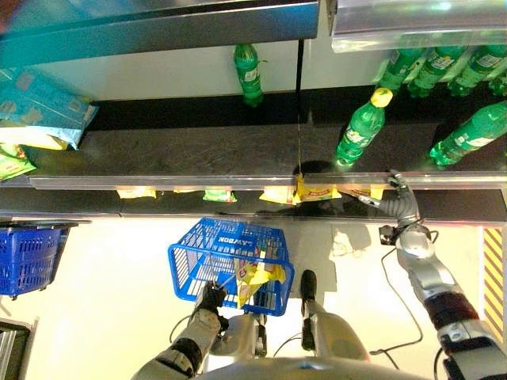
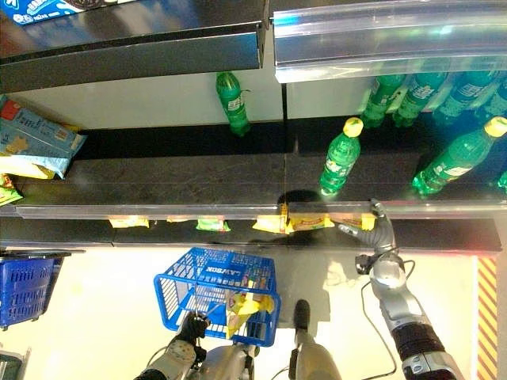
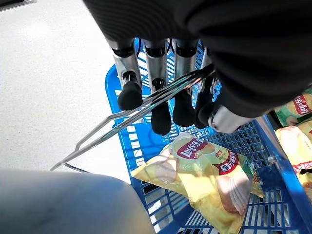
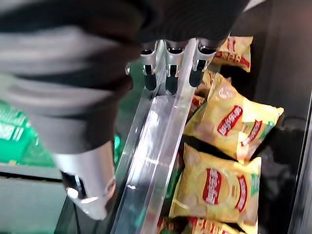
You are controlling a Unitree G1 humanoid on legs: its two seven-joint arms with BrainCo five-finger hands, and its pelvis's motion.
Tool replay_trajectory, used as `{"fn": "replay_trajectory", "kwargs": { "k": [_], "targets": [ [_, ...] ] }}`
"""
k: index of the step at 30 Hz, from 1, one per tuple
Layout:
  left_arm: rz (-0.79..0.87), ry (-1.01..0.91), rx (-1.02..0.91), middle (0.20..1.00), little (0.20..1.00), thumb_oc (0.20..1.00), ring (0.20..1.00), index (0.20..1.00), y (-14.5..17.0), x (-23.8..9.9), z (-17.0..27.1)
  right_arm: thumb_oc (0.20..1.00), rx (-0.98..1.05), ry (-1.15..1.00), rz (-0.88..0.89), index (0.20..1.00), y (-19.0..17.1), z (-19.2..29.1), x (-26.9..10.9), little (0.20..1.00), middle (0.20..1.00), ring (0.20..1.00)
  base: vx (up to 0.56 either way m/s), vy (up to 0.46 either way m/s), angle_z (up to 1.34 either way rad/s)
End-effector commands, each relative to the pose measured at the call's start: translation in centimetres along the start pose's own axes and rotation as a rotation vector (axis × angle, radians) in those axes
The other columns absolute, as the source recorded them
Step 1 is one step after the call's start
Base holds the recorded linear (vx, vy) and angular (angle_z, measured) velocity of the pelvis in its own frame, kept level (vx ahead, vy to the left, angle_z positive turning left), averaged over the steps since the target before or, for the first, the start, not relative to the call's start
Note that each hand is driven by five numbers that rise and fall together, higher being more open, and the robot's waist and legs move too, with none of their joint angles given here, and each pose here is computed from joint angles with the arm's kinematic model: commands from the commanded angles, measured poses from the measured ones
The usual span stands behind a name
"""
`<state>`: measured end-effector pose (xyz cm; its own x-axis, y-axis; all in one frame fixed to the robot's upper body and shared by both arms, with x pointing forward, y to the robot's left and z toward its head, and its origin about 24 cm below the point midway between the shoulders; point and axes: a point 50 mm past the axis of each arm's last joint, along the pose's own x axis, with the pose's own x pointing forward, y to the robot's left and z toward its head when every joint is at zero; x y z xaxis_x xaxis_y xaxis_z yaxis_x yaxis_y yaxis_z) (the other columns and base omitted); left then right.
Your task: Pick up the snacks into the basket
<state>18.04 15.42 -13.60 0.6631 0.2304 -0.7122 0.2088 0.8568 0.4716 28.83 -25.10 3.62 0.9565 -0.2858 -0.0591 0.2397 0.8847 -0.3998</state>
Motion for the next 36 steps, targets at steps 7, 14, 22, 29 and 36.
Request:
{"fn": "replay_trajectory", "kwargs": {
  "k": [7, 14, 22, 29, 36],
  "targets": [
    [-0.009, 0.068, 0.153, 0.2, 0.2, 0.2, 0.2, 0.2, -0.7, -1.0, -3.6, 1.0, 0.046, -0.172, 0.148, 1.0, 3.6, 3.4, -0.4, 1.0, 1.0, 1.0, 0.0, 0.003, 0.01],
    [0.012, 0.084, 0.145, 0.2, 0.2, 0.2, 0.2, 0.2, -0.5, -1.1, -3.9, 1.0, 0.104, -0.209, 0.04, 1.0, 3.3, 5.0, 0.3, 1.0, 1.0, 1.0, 0.0, 0.0, 0.0],
    [0.033, 0.101, 0.136, 0.2, 0.2, 0.2, 0.2, 0.2, -0.4, -1.1, -4.2, 1.0, 0.115, -0.338, -0.185, 1.0, -0.9, 7.9, 0.6, 1.0, 1.0, 1.0, 0.0, 0.009, 0.02],
    [0.048, 0.118, 0.136, 0.2, 0.2, 0.2, 0.2, 0.2, -0.3, -1.2, -4.4, 1.0, 0.114, -0.428, -0.315, 1.0, -3.8, 9.0, -0.7, 1.0, 1.0, 1.0, 0.0, 0.0, 0.0],
    [0.035, 0.108, 0.157, 0.2, 0.2, 0.2, 0.2, 0.2, -0.4, -1.2, -4.4, 1.0, 0.072, -0.415, -0.351, 1.0, -4.8, 8.8, -0.6, 1.0, 1.0, 1.0, 0.0, 0.0, 0.0]
  ]
}}
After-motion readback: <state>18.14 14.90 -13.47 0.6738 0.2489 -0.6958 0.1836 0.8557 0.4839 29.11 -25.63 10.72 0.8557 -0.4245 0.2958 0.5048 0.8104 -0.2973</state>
